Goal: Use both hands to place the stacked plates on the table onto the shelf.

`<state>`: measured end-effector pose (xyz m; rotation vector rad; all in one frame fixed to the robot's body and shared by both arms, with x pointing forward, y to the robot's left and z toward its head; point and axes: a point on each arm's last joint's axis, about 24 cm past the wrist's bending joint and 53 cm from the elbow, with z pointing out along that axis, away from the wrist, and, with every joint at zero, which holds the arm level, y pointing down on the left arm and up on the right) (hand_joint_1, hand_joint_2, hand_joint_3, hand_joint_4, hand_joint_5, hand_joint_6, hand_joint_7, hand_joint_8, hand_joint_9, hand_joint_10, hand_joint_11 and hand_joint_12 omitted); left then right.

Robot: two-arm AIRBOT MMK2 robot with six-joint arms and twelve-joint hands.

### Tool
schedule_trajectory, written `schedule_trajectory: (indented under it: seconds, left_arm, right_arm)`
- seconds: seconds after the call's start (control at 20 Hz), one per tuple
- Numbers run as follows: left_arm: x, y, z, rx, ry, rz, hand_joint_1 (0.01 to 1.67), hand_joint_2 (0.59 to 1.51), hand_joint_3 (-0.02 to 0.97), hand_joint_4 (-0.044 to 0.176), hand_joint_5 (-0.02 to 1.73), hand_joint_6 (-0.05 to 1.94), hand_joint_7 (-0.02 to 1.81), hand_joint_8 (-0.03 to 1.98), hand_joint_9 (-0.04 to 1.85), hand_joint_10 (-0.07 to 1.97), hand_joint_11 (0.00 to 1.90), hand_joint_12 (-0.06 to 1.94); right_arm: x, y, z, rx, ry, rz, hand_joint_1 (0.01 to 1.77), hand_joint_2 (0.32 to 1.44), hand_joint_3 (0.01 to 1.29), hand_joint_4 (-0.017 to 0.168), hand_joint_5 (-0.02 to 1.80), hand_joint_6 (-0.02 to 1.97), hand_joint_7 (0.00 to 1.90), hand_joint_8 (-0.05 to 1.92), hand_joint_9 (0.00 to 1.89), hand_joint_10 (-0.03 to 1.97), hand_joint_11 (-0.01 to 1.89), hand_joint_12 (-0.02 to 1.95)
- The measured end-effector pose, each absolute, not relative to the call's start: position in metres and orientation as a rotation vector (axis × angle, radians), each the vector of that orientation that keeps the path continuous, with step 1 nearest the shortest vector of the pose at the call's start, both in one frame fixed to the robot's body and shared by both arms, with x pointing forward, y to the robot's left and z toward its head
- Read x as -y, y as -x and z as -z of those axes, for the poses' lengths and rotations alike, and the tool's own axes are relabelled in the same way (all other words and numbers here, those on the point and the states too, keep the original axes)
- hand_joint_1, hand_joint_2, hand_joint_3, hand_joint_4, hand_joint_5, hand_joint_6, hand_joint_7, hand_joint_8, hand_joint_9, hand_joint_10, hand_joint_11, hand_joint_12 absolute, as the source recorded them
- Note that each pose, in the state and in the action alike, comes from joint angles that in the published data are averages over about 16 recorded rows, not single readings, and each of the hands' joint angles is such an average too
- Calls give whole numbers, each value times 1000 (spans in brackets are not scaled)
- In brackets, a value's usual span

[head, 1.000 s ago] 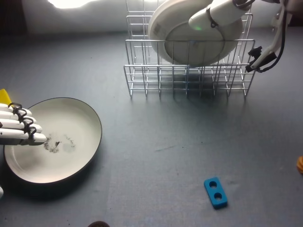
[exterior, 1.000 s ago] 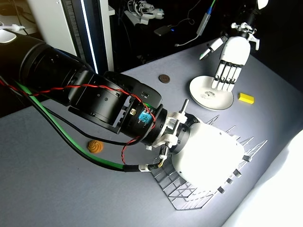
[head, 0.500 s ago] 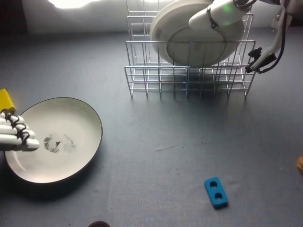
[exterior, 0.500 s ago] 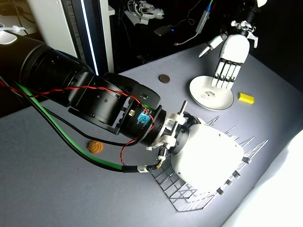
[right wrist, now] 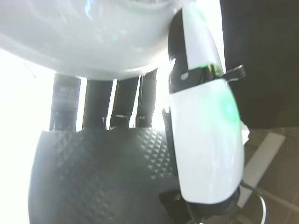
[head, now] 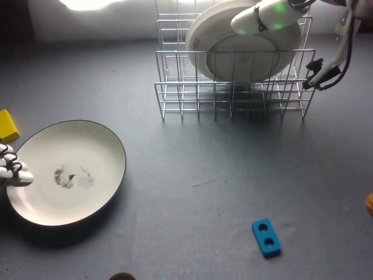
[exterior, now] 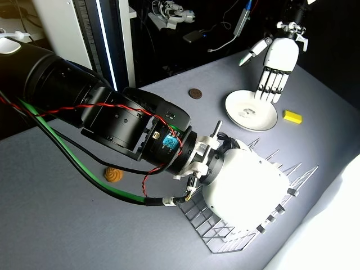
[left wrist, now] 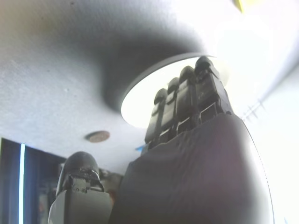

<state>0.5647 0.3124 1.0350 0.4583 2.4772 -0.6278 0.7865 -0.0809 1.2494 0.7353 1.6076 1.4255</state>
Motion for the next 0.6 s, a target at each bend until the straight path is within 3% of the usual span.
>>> schedule_trajectory:
  seconds: [0.6]
  left_arm:
    - [-317, -565, -1026, -2496, -439, 597, 21, 1088, 18, 3, 19, 6, 19, 19, -5, -13, 14, 2]
  right_arm:
    - [82, -784, -1249, -1614, -736, -1428, 896, 1050, 16, -3, 800, 154, 993, 125, 1054, 6, 645, 1220]
